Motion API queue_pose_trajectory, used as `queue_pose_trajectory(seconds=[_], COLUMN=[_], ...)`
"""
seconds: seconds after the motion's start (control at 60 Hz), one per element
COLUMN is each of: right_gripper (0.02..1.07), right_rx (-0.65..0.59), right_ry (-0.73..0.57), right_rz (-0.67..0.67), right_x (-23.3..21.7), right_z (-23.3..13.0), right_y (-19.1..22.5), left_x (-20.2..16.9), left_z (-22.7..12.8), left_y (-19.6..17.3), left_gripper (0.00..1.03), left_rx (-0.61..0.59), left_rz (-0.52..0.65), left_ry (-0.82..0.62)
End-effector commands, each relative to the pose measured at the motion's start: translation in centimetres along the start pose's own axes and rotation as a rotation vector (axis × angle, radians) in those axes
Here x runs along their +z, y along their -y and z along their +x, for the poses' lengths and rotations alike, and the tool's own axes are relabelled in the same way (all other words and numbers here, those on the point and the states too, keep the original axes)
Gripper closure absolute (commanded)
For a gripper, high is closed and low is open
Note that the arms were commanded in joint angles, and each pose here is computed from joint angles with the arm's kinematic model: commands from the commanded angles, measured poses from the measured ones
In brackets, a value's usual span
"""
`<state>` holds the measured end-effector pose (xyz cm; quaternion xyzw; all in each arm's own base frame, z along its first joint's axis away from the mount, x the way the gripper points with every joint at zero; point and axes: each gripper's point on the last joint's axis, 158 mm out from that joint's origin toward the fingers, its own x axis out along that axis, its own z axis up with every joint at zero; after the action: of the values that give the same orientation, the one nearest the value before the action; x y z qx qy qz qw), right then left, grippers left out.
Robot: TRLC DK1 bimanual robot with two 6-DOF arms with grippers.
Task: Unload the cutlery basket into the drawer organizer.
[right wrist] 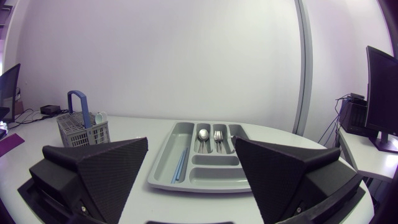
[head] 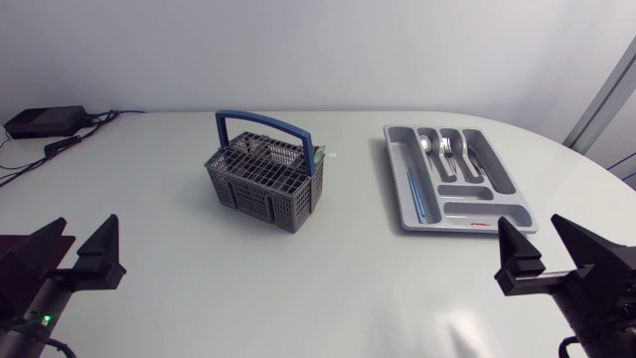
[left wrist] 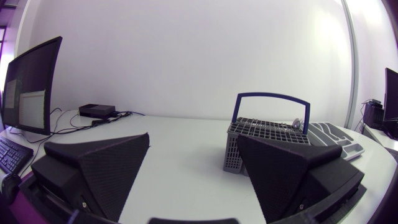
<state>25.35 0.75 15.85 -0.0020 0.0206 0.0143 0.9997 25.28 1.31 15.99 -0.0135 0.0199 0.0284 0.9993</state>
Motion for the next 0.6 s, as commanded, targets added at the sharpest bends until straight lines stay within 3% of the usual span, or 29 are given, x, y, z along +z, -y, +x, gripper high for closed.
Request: queue_pose_trajectory(seconds=[0.0,0.583], right_gripper=[0.06,0.06], right_rx=[0.012,0.027], right_ry=[-0.020,0.004], right_rz=[0.017,0.031], right_x=[-1.06,-0.49], right_z=[0.08,0.07], right_y=[-0.29,-0.68], left_x=[-0.81,-0.06], left_z=[0.07,-0.03], left_y=[0.08,0.60], left_gripper=[0.04,0.04], left_rx=[-0.004,-0.024], left_rz=[-0.010,-0.003], left_ry=[-0.014,0.005])
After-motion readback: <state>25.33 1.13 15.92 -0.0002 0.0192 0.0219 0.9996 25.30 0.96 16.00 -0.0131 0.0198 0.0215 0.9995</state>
